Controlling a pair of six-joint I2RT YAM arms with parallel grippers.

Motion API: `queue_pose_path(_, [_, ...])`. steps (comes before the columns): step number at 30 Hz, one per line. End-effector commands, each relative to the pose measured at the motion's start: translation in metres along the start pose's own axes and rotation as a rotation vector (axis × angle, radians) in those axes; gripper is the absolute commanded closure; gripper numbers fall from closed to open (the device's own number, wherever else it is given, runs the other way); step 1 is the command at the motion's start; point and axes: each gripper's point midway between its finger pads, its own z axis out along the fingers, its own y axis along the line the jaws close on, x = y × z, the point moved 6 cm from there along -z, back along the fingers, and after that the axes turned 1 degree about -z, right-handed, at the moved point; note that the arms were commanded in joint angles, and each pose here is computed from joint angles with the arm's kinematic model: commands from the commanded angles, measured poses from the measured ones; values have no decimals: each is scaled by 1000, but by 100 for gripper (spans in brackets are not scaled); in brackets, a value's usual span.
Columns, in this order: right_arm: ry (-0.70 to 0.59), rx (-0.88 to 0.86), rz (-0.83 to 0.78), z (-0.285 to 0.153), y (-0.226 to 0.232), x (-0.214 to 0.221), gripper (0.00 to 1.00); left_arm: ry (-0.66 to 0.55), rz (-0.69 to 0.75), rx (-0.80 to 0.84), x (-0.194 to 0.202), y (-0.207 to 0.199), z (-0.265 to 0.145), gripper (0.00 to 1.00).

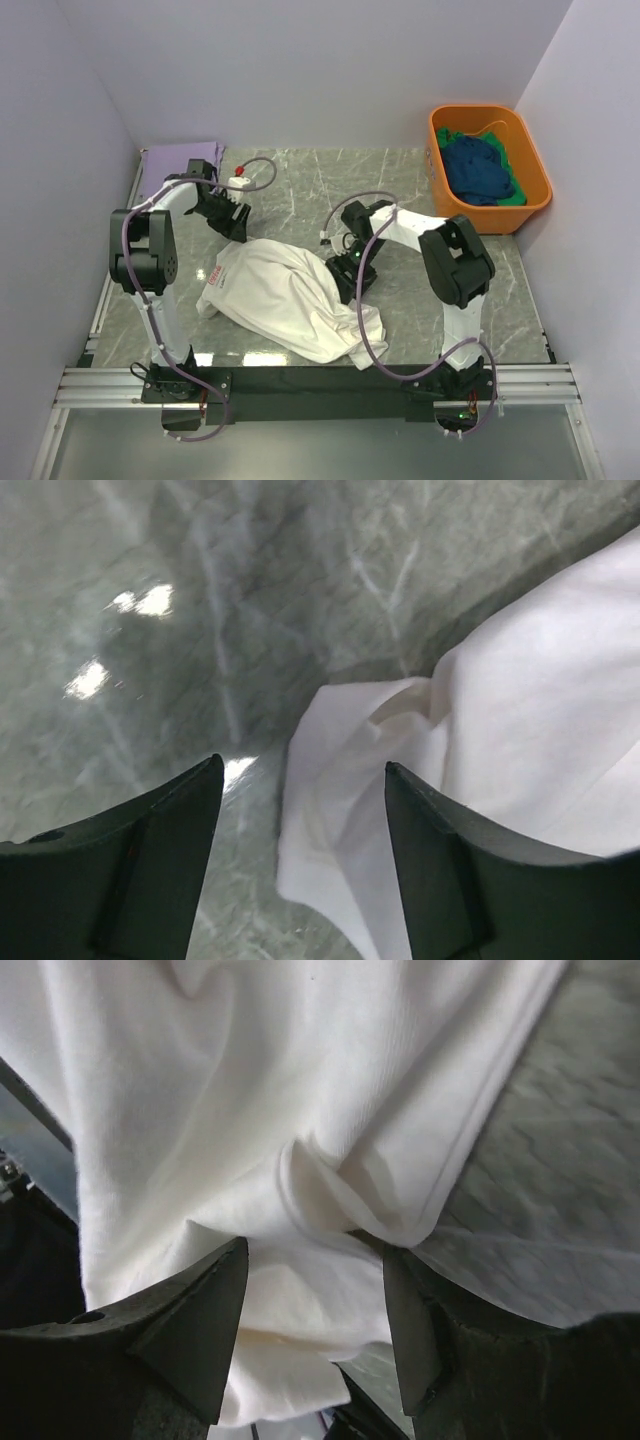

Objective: Fold and stack the t-shirts

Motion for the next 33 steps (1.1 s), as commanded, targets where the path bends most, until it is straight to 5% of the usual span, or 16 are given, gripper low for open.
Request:
queue_pose_path(1, [78, -44, 21, 10, 5, 7, 36, 13, 20, 22, -3, -9, 8, 29])
queue_pose_path(3, [80, -75, 15, 12, 8, 5, 37, 29, 14, 44, 1, -12, 12, 31])
queue_pose_path(6, [84, -49, 18, 12, 3, 2, 55, 57, 2, 73, 9, -17, 17, 48])
queue_pose_path(9, [54, -9, 28, 2, -11, -5, 99, 55, -20, 96, 6, -18, 15, 87])
queue_pose_path(10, [38, 4, 26, -4, -14, -8, 100, 40, -26, 96, 4, -16, 10, 99])
queue_pose_path(26, [-469, 525, -235, -192, -29, -47, 100, -341, 185, -71, -85, -14, -117, 100])
queue_pose_path(29, [-528, 587, -296, -217, -17, -27, 100, -373, 250, -112, -72, -27, -141, 99])
queue_pose_path(33, [-384, 595, -416, -190, -15, 16, 100, -237, 391, -76, -14, -50, -138, 100])
